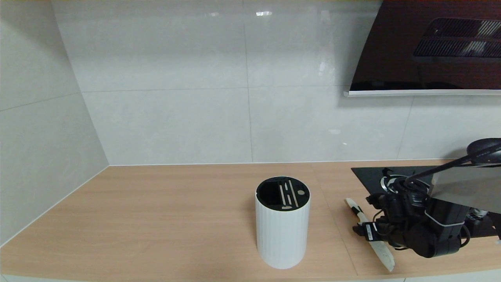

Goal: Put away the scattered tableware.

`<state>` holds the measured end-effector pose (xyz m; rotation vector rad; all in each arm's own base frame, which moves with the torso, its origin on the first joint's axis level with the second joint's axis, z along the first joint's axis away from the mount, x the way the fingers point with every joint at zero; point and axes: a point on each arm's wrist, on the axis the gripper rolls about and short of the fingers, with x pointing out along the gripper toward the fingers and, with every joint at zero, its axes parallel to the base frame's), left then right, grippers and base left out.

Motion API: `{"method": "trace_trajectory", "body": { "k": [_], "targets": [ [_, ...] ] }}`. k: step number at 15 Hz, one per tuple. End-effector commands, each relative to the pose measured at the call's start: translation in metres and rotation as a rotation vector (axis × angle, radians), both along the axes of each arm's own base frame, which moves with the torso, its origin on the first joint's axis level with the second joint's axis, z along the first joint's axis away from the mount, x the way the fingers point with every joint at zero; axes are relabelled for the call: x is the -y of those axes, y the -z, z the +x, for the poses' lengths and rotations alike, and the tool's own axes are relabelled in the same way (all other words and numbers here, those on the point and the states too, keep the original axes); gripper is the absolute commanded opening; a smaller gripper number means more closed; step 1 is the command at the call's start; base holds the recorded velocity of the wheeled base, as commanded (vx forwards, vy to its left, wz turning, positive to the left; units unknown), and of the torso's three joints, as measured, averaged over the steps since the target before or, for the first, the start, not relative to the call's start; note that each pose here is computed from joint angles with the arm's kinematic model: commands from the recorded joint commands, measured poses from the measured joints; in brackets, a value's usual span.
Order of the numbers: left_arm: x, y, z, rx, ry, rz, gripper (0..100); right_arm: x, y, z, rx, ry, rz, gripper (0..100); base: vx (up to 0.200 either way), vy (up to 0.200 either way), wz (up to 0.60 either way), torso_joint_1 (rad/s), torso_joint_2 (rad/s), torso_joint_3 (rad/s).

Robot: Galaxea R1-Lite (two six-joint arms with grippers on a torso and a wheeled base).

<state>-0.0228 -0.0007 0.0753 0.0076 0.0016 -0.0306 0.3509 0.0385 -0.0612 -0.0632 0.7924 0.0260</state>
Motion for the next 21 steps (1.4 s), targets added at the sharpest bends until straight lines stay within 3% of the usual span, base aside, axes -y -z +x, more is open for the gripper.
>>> {"method": "trace_trajectory", "body": {
  "k": [1, 11, 14, 17, 19, 20, 21],
  "targets": [
    [0.0, 0.0, 0.0, 0.0, 0.0, 0.0, 100, 0.0, 0.0, -0.001, -0.005, -0.001, -0.002, 0, 0.0, 0.0, 0.0, 0.0, 0.0, 0.0],
    [0.0, 0.0, 0.0, 0.0, -0.001, 0.0, 100, 0.0, -0.001, -0.006, -0.008, -0.004, -0.001, 0, 0.0, 0.0, 0.0, 0.0, 0.0, 0.0],
    [0.0, 0.0, 0.0, 0.0, 0.0, 0.002, 100, -0.001, -0.019, -0.01, 0.105, 0.004, 0.023, 0, 0.0, 0.0, 0.0, 0.0, 0.0, 0.0],
    [0.0, -0.001, 0.0, 0.006, -0.001, 0.002, 100, -0.007, -0.066, -0.018, 0.245, -0.018, 0.052, 0, 0.0, 0.0, 0.0, 0.0, 0.0, 0.0],
    [0.0, -0.024, -0.008, 0.063, 0.017, -0.001, 100, -0.009, -0.102, -0.023, 0.341, -0.027, 0.065, 0, 0.0, 0.0, 0.0, 0.0, 0.0, 0.0],
    [0.0, -0.024, -0.008, 0.063, 0.017, -0.001, 100, -0.009, -0.102, -0.023, 0.341, -0.027, 0.065, 0, 0.0, 0.0, 0.0, 0.0, 0.0, 0.0],
    [0.002, -0.066, -0.007, -0.029, 0.144, -0.003, 100, -0.009, -0.141, -0.025, 0.418, -0.029, 0.076, 0, 0.0, 0.0, 0.0, 0.0, 0.0, 0.0]
  ]
}}
